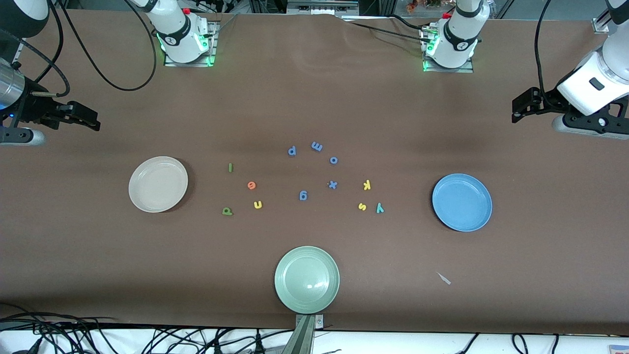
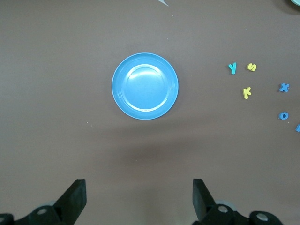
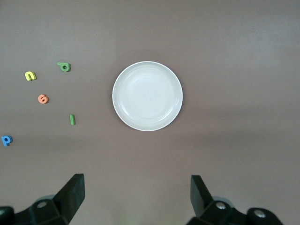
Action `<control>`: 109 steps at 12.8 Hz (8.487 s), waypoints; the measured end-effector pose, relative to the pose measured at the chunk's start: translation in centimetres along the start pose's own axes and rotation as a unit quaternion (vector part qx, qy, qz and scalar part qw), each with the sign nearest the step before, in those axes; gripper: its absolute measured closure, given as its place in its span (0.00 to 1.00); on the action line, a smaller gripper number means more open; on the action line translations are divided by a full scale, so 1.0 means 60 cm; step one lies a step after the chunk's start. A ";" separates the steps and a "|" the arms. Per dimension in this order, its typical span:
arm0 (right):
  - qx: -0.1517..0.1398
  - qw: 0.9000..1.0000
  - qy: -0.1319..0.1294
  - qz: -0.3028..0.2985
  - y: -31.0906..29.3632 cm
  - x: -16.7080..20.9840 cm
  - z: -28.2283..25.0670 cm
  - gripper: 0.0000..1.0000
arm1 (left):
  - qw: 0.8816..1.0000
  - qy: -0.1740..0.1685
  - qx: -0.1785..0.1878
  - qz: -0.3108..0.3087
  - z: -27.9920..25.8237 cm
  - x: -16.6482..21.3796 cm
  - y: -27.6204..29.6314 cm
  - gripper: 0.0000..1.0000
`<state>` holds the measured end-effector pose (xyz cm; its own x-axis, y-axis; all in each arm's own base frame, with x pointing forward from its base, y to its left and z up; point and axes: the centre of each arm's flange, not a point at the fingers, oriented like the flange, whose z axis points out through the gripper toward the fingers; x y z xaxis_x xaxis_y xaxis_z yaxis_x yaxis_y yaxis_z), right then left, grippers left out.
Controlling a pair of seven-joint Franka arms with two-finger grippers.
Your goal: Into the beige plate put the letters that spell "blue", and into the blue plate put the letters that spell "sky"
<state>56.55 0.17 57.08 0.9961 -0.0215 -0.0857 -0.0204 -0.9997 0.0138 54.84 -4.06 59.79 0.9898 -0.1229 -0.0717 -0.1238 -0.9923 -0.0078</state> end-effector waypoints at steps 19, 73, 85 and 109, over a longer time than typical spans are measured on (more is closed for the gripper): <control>-0.001 1.000 -0.003 -0.009 -0.017 0.001 0.004 0.00 | 1.000 0.000 0.000 0.002 0.000 0.000 0.004 0.00; 0.005 0.999 0.011 0.048 -0.366 -0.078 0.653 0.00 | 0.994 -0.080 0.004 0.072 0.577 0.214 0.219 0.76; 0.008 0.999 0.013 0.044 -0.377 -0.052 0.666 0.37 | 0.960 -0.058 0.007 0.274 0.553 0.211 0.334 0.00; -0.035 0.987 -0.106 -0.115 -0.037 0.055 0.601 0.91 | 0.999 -0.021 -0.002 0.032 0.675 0.271 0.419 0.09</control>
<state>56.77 1.87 20.84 0.9327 0.1974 -0.3019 0.2186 -0.9751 0.0377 64.99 -30.32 18.00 0.9760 -0.1858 -0.1137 -0.1869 -0.9824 0.0017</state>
